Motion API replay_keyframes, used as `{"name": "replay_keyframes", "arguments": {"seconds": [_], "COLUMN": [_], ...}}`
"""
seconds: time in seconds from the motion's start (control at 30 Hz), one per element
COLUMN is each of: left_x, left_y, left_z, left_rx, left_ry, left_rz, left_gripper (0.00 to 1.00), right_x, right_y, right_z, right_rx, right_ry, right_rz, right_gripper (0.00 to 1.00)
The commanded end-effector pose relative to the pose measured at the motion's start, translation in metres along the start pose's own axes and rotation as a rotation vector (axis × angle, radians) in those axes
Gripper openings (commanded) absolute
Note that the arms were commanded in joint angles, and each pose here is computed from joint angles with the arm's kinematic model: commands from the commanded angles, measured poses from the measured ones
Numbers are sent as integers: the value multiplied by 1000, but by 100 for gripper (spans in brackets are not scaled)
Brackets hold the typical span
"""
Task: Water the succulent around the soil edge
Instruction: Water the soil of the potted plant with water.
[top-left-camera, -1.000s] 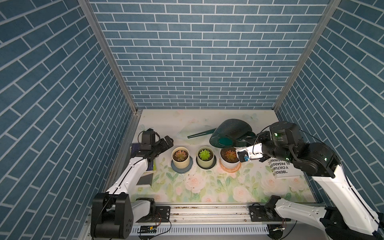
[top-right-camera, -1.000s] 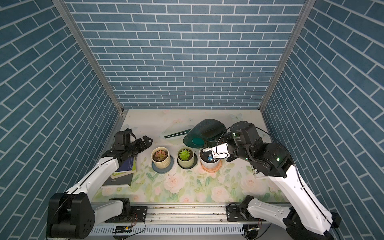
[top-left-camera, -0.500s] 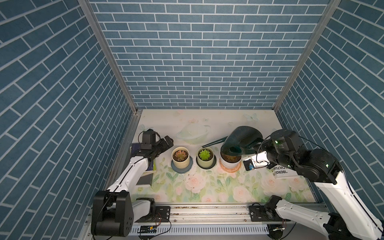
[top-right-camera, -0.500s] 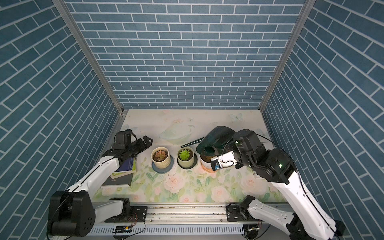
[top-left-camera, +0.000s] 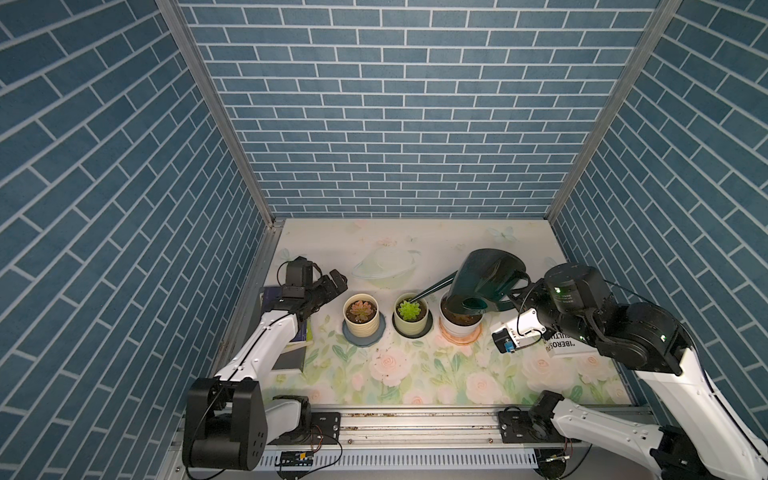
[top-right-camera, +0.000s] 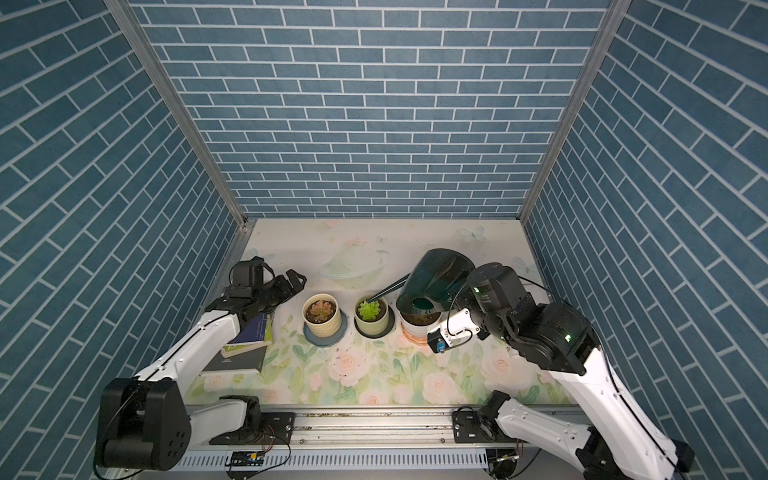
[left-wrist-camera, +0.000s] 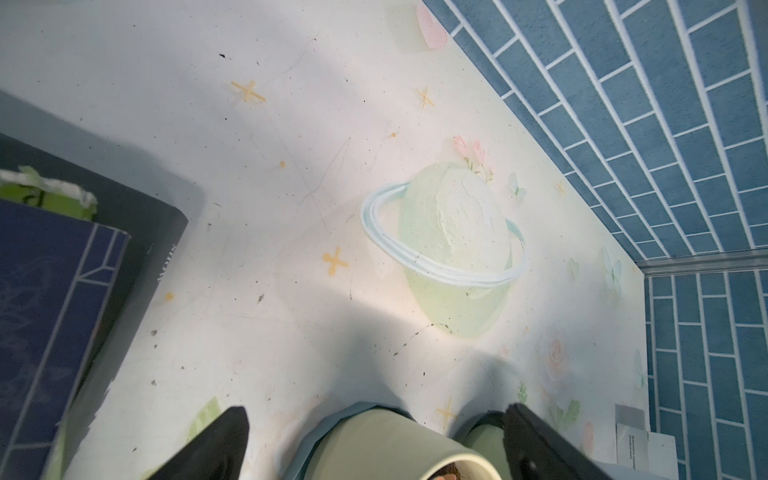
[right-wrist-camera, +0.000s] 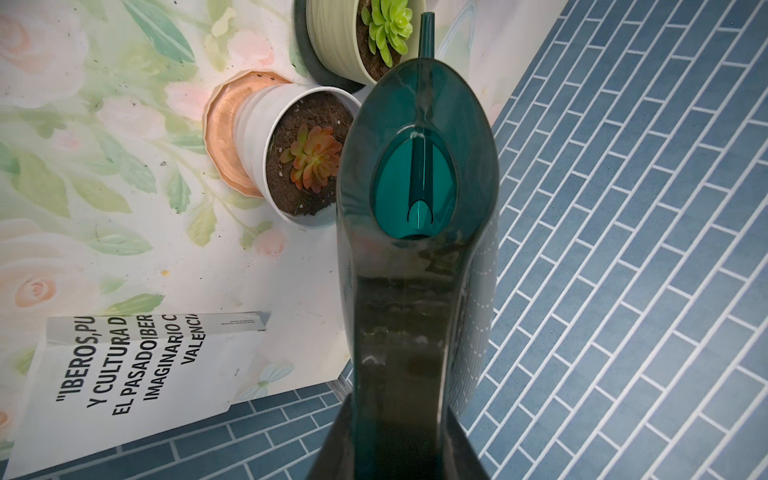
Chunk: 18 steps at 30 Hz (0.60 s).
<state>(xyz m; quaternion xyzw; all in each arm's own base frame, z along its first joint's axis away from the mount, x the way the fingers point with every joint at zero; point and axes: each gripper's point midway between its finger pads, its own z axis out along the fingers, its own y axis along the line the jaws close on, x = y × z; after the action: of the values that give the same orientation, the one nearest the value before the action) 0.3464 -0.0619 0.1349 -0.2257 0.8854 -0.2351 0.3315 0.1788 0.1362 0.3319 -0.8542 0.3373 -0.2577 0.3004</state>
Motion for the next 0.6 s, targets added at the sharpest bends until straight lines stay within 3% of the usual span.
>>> {"name": "replay_keyframes", "arguments": {"seconds": [0.0,0.57], "left_x": [-7,-1], "left_y": [-7,-3], "left_z": [-1,2], "left_rx": [10,10], "left_ry": [-19,-6], "left_rz": [16,22], "left_gripper": [100,100], "right_x": [3,4], "right_y": [-24,-46], "right_z": [-5,9], "right_rx": [79,107], "right_ry": [24,78], "right_rz": [-34,-73], "right_gripper": [0,0]}}
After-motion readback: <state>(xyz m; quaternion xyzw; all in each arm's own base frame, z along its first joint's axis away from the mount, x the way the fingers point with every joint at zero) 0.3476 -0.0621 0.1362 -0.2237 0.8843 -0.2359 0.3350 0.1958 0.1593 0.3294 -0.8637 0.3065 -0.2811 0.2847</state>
